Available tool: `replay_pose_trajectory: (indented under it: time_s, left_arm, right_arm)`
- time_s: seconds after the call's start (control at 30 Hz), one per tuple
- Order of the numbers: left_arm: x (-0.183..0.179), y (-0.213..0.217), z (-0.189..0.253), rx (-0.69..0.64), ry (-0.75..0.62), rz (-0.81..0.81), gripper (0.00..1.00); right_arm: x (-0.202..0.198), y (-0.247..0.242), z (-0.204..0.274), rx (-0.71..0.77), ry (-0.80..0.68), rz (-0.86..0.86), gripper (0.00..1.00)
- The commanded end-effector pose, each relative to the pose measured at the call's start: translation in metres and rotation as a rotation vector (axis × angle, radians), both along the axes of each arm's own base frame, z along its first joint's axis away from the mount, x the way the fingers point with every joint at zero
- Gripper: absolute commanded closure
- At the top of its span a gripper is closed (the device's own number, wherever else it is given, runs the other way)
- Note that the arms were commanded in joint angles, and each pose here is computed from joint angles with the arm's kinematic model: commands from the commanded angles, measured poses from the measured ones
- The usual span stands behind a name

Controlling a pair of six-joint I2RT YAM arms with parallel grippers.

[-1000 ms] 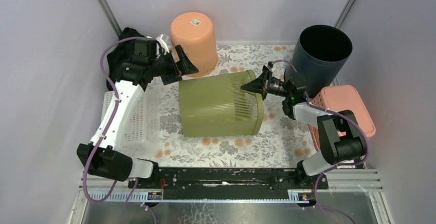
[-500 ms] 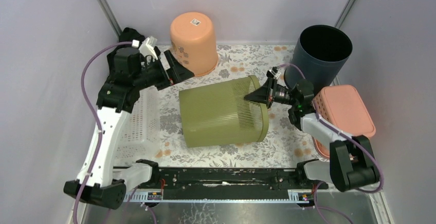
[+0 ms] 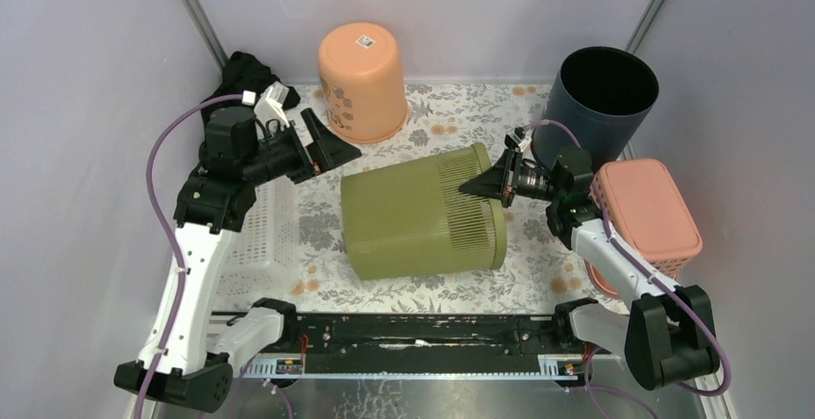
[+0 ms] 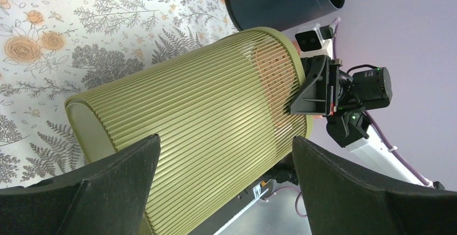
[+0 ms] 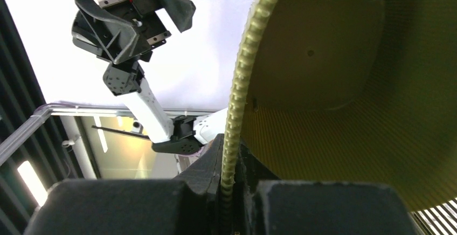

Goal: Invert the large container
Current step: Turn the container upside down at the center of the board.

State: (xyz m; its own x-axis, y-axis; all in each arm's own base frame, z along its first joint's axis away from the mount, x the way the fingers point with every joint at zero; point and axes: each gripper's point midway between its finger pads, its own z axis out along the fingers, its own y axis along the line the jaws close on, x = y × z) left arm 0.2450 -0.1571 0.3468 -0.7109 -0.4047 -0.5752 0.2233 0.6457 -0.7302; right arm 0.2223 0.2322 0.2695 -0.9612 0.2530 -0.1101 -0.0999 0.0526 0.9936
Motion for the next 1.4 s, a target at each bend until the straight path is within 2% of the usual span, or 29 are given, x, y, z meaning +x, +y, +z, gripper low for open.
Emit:
replay_pose_trajectory:
  time_s: [0.0,0.33,0.63,0.87,1.07,1.2,1.37]
  left_arm:
    - [-0.008,0.001,0.027,-0.016,-0.084,-0.010,0.00]
    - [0.004,0.003,0.045,-0.005,-0.127,0.010,0.00]
    - [0.029,0.005,0.086,-0.007,-0.186,0.051,0.00]
    - [0.048,0.026,0.090,0.049,-0.189,0.154,0.00]
    - [0.078,0.070,0.080,0.133,-0.147,0.287,0.00]
    - [0.094,0.116,0.077,0.105,-0.120,0.403,0.00]
    - [0.096,0.141,0.086,0.065,-0.130,0.465,0.00]
  right_arm:
    - [-0.009,-0.001,0.050,0.123,-0.156,0.018,1.00]
    - [0.010,-0.009,0.071,0.421,-0.105,-0.004,1.00]
    - [0.059,-0.004,0.075,0.458,-0.110,-0.081,1.00]
    - [0.099,0.011,0.078,0.502,-0.085,-0.105,1.00]
    - [0.122,0.043,0.074,0.540,-0.063,-0.088,1.00]
    - [0.130,0.075,0.077,0.576,-0.070,-0.051,1.00]
    - [0.132,0.111,0.081,0.615,-0.085,-0.006,1.00]
